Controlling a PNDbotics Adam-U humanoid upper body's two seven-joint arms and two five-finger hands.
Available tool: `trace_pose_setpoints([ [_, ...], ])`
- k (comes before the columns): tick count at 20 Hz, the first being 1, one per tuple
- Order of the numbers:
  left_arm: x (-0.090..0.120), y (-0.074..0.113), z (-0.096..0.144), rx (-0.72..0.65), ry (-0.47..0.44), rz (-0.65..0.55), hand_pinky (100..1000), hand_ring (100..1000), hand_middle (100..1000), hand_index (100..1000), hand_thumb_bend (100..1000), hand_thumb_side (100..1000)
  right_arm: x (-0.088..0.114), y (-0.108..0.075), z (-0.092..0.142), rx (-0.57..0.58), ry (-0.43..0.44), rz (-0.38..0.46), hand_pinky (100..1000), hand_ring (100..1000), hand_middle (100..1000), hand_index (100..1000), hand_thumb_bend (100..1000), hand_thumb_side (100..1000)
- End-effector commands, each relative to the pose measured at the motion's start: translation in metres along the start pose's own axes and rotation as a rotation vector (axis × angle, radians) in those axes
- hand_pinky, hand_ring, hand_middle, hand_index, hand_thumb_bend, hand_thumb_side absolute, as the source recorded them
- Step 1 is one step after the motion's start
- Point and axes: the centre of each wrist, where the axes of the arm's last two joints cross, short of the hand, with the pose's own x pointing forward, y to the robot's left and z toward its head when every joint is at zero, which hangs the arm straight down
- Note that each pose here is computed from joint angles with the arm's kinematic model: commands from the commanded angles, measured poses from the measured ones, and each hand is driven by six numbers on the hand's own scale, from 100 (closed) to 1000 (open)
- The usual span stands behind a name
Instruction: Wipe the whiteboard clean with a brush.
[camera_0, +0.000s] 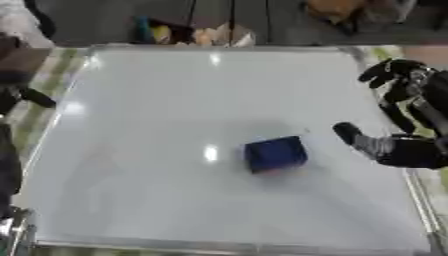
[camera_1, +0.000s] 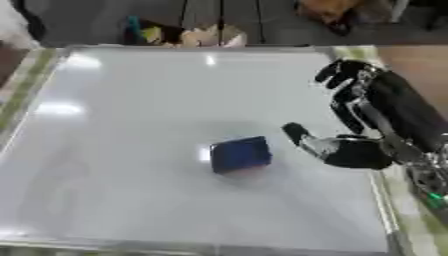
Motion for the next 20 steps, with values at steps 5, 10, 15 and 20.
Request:
trace_pose_setpoints([
  [5,0.006,-0.001,-0.005,-0.021,-0.030,0.012,437,892,794,610,100,935,0.001,-0.023,-0.010,0.203,-0.103,0.036,647,781,769,100,380,622],
  [10,0.006,-0.001,-0.005,-0.027,-0.026,0.013,437,892,793,610,100,931,0.003,-0.040,-0.021,0.337,-0.138,0.029,677,808,788,139,375,615],
  [15,0.006,-0.002,-0.004,-0.031,-0.024,0.017,437,892,793,610,100,932,0.008,-0.050,-0.030,0.422,-0.136,0.005,673,813,797,165,343,578],
  [20,0.006,-0.003,-0.005,-0.037,-0.026,0.021,438,892,793,610,100,930,0.014,-0.052,-0.036,0.486,-0.140,-0.021,661,801,784,164,341,566],
])
